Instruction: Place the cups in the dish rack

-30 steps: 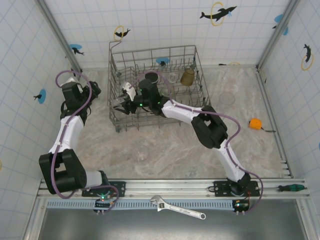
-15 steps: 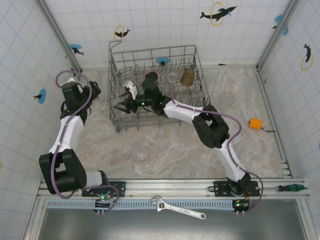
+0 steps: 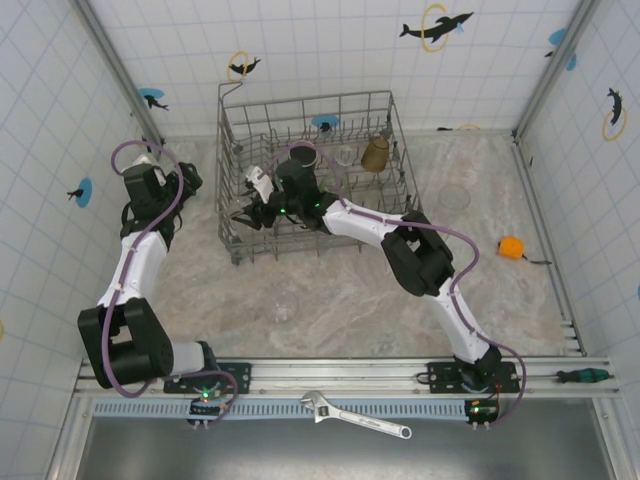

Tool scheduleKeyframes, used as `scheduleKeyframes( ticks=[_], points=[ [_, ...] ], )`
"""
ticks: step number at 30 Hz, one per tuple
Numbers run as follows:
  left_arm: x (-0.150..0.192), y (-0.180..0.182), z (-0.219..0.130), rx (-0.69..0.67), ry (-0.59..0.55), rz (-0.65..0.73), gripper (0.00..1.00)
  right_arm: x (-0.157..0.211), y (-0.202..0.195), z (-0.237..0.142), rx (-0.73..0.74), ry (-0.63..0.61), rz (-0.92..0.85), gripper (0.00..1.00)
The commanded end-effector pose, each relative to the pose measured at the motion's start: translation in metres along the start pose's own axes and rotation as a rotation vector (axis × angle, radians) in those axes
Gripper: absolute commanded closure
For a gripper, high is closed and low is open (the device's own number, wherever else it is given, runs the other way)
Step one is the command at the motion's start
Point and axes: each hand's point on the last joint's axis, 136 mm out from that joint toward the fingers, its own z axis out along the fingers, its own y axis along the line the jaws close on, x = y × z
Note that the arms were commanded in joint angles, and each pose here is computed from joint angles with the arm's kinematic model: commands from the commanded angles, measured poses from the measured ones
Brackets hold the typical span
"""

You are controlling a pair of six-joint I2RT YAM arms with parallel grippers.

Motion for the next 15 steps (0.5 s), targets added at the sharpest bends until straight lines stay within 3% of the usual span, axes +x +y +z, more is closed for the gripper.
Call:
scheduleKeyframes(
  ticks=[1, 5, 9, 15],
  points=[
    [0.005, 0.003, 0.004, 0.009, 0.012, -0.017, 0.03, -0.011, -0.001, -0.007, 0.004, -0.025, 0.037, 0.7],
    [0.004, 0.004, 0.003, 0.006, 0.008, -0.018, 0.03, -0.015, 0.001, -0.007, 0.009, -0.03, 0.015, 0.69],
    [0.002, 0.003, 0.002, 0.007, 0.002, -0.006, 0.03, -0.024, -0.018, -0.017, 0.041, -0.066, 0.137, 0.74],
    [-0.003, -0.009, -0.004, 0.063, -0.015, -0.006, 0.03, -0.089, -0.046, -0.068, 0.169, -0.195, 0.177, 0.77]
  ],
)
